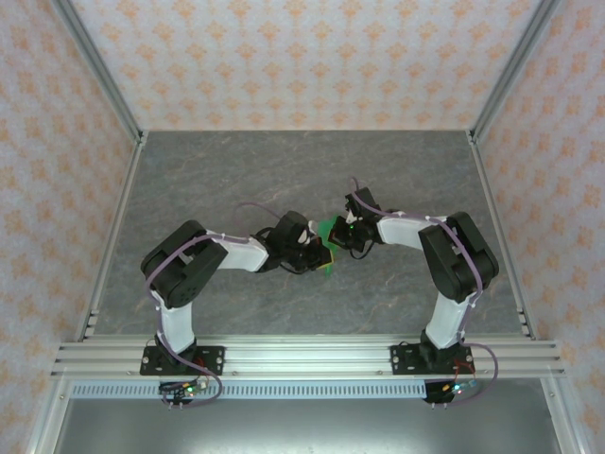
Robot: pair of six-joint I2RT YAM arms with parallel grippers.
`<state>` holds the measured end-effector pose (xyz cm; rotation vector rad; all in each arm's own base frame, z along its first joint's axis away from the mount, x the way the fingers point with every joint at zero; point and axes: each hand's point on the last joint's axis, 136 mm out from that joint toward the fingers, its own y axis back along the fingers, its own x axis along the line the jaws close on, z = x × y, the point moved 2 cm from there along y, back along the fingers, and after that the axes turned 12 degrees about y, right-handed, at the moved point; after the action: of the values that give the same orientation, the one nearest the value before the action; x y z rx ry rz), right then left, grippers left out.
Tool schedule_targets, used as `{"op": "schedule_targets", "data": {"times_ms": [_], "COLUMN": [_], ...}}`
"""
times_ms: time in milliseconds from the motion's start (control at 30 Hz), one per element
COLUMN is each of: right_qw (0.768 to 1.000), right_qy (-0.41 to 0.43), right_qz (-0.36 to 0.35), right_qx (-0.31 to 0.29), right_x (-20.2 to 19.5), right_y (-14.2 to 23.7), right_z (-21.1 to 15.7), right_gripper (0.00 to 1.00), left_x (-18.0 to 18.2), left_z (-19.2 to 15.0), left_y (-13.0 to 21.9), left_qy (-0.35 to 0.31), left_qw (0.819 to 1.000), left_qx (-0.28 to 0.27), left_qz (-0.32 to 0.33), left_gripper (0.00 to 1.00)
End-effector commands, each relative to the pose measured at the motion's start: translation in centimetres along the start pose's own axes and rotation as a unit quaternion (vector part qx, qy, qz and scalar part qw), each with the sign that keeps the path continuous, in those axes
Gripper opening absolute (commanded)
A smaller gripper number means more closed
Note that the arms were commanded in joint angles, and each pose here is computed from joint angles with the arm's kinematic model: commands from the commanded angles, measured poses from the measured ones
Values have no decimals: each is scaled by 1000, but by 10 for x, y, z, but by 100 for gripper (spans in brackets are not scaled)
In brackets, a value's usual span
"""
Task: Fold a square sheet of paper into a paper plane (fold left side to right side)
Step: Fold the wing for the fifth time at the center of the table.
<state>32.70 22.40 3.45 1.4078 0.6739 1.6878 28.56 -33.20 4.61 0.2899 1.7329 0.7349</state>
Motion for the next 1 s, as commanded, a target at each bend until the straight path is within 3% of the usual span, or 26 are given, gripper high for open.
{"op": "schedule_targets", "data": {"times_ms": [0,500,633,833,967], "right_qw": [995,995,998,999,997], "right_qy": [-21,-18,-10,29,48], "right_qz": [-83,-79,-50,-9,-10], "right_qx": [58,56,35,-37,-68], "right_x": [-44,-41,-26,12,19], "right_y": [-12,-12,-7,32,61], "right_z": [-37,-33,-23,12,12], "right_gripper": [0,0,0,0,0], "left_x": [7,27,40,68,76], "left_z": [0,-4,-6,-10,-11], "left_y": [-4,-15,-15,-14,-16], "left_qy": [10,32,44,70,79], "left_qw": [1000,999,996,990,988], "left_qx": [-5,8,6,-3,-5], "left_qz": [7,41,71,125,136], "left_gripper": [1,1,0,0,0]}}
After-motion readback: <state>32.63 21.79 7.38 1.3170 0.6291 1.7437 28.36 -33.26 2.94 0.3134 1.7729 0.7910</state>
